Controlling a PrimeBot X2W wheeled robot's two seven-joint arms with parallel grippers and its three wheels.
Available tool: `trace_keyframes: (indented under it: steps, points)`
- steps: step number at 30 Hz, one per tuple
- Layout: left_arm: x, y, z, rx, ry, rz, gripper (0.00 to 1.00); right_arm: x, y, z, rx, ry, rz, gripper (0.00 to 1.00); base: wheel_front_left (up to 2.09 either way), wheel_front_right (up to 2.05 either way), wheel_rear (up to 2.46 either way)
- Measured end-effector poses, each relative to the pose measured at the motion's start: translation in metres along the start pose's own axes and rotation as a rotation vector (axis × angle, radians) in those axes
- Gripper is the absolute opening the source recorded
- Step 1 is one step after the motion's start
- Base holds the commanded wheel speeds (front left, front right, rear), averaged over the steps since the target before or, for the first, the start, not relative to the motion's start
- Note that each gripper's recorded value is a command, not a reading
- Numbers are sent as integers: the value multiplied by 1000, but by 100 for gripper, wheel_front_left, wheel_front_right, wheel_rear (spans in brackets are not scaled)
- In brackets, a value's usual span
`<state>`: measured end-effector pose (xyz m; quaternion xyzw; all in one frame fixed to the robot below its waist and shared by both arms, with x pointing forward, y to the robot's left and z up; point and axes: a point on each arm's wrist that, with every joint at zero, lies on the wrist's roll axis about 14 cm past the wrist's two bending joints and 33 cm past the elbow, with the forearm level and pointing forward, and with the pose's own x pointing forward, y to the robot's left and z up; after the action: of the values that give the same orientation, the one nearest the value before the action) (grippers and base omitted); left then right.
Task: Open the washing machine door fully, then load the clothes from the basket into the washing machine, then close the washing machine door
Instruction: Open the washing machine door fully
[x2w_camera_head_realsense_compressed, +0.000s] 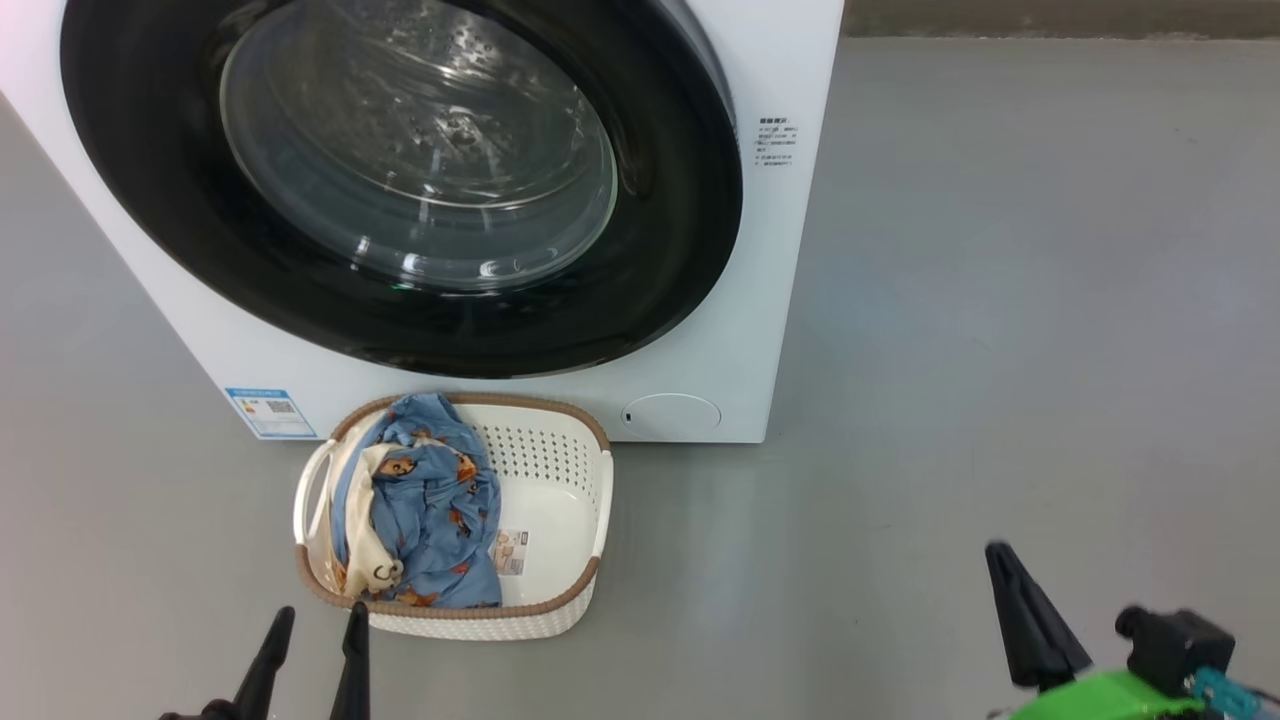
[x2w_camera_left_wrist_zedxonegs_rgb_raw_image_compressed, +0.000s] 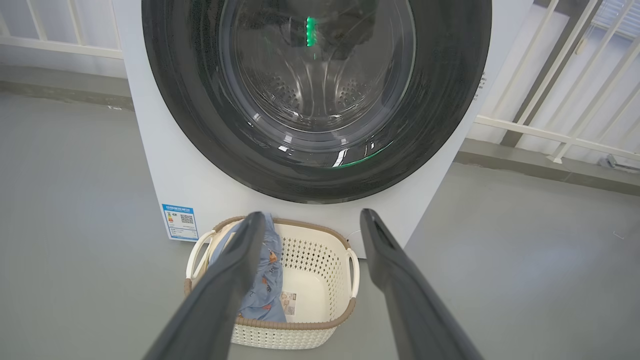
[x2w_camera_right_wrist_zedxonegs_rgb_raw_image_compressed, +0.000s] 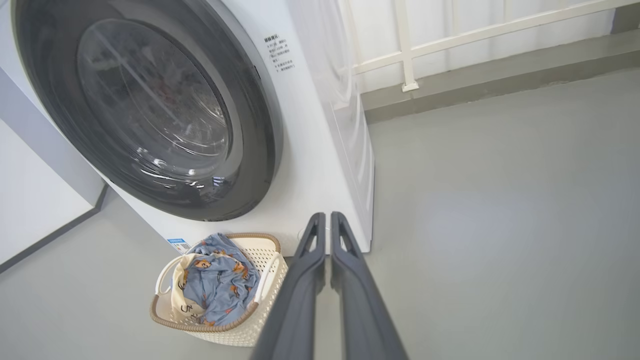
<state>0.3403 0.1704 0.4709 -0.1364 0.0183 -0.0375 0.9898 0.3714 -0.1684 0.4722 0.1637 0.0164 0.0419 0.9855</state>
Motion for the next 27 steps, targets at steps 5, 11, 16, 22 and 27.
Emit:
trace_keyframes:
  steps: [5, 11, 16, 22, 27]
  points:
    - [0, -2, -4, -5, 12, -2, 100, 31, 21, 34, 87, -107, 52, 0, 0, 0, 0]
    - [3, -9, -8, -17, 21, -16, 100, 73, 43, 86, 297, -256, 106, 0, 0, 0, 0]
    - [10, -13, -3, -26, 6, -26, 100, 101, 56, 118, 430, -331, 152, 0, 0, 0, 0]
    - [14, -11, -3, -42, 3, -8, 100, 142, 66, 150, 507, -375, 210, 0, 0, 0, 0]
    - [16, -5, -6, -48, 15, 12, 100, 175, 76, 153, 607, -339, 250, 0, 0, 0, 0]
